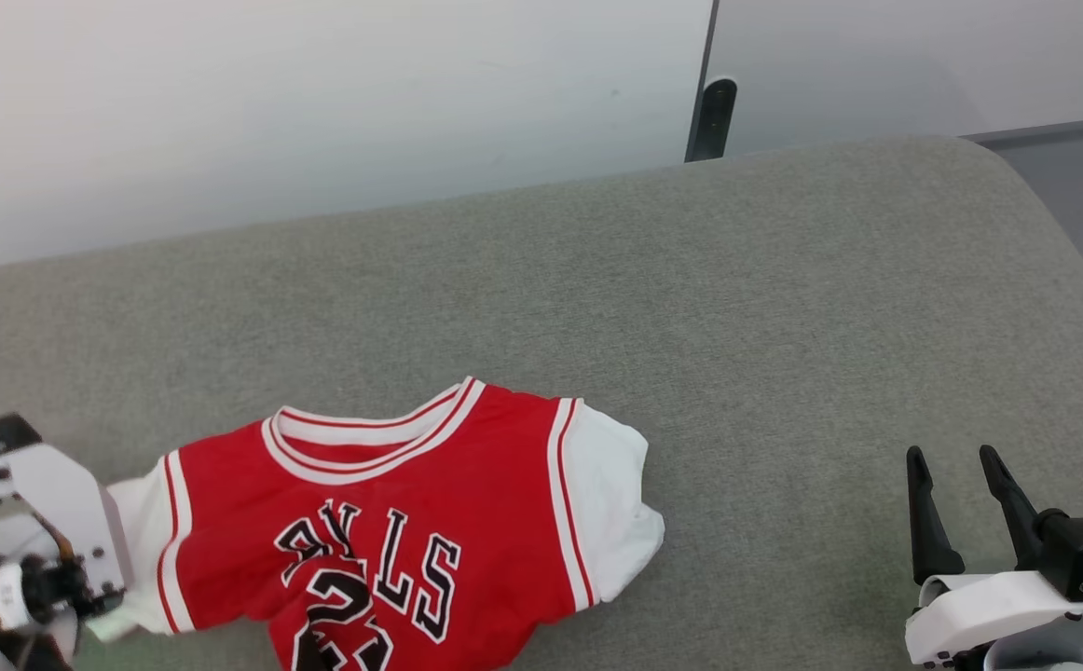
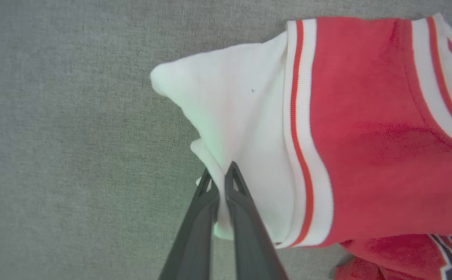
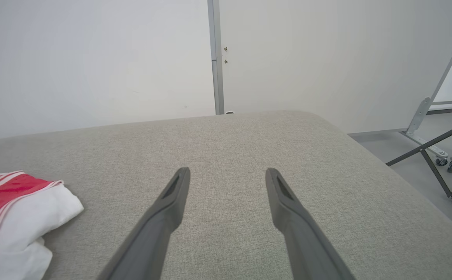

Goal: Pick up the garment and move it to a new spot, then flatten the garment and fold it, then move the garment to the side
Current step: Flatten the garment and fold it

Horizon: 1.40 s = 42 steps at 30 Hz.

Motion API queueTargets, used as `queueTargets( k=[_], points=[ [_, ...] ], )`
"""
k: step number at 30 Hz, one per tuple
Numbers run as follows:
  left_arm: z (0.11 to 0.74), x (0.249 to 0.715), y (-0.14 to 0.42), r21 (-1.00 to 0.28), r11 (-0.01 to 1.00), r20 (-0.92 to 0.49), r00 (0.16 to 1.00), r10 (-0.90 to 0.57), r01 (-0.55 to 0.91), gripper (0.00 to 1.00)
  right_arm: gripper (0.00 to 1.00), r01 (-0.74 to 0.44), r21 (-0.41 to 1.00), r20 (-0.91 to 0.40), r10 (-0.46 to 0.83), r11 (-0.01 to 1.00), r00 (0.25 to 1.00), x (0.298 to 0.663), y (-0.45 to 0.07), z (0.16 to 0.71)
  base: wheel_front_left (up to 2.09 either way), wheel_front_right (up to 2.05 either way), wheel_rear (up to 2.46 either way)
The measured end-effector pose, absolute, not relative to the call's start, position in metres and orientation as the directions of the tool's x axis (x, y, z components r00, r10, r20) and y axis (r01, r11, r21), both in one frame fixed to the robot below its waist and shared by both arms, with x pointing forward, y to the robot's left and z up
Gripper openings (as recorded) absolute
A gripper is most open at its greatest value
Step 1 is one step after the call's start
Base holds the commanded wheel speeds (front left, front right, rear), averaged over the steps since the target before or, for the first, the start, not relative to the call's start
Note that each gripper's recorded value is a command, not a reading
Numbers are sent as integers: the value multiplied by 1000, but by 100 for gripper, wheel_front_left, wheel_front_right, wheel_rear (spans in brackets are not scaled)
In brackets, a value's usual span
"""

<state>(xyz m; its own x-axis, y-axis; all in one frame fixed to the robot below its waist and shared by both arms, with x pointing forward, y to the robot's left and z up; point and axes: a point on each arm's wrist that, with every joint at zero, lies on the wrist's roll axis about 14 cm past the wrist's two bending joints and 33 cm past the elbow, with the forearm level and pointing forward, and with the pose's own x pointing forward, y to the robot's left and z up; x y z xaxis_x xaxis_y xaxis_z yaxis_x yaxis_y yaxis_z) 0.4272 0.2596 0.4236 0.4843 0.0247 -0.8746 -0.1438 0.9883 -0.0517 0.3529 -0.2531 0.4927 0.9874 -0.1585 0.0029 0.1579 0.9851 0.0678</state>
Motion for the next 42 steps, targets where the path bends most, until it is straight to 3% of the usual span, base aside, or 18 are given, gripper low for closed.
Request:
queueTargets(
  k=[5,6,7,19,29,34,42],
  points=[
    [413,416,267,-49,984,-877,478,40,-173,1,100,141,68,-6,-141,988,990,357,-248,492,0,0,0],
    [413,416,268,-47,984,-875,482,43,-173,29,100,138,68,-7,-138,988,990,357,-247,492,0,0,0],
    [413,415,269,-48,983,-872,487,45,-177,100,100,135,68,-7,-135,988,991,358,-246,493,0,0,0],
    [459,424,261,-66,993,-727,686,17,-95,100,100,48,67,-23,-46,997,999,358,-221,501,0,0,0],
    [508,418,226,-172,982,-398,907,-141,77,100,100,-83,90,-61,88,993,994,369,-184,505,0,0,0],
    [520,402,215,-169,972,-228,953,-198,162,100,100,-152,112,-165,169,982,972,374,-163,491,0,0,0],
    [513,372,233,-152,982,-98,986,-132,116,100,100,-268,154,-362,306,951,880,380,-125,469,0,0,0]
  ],
)
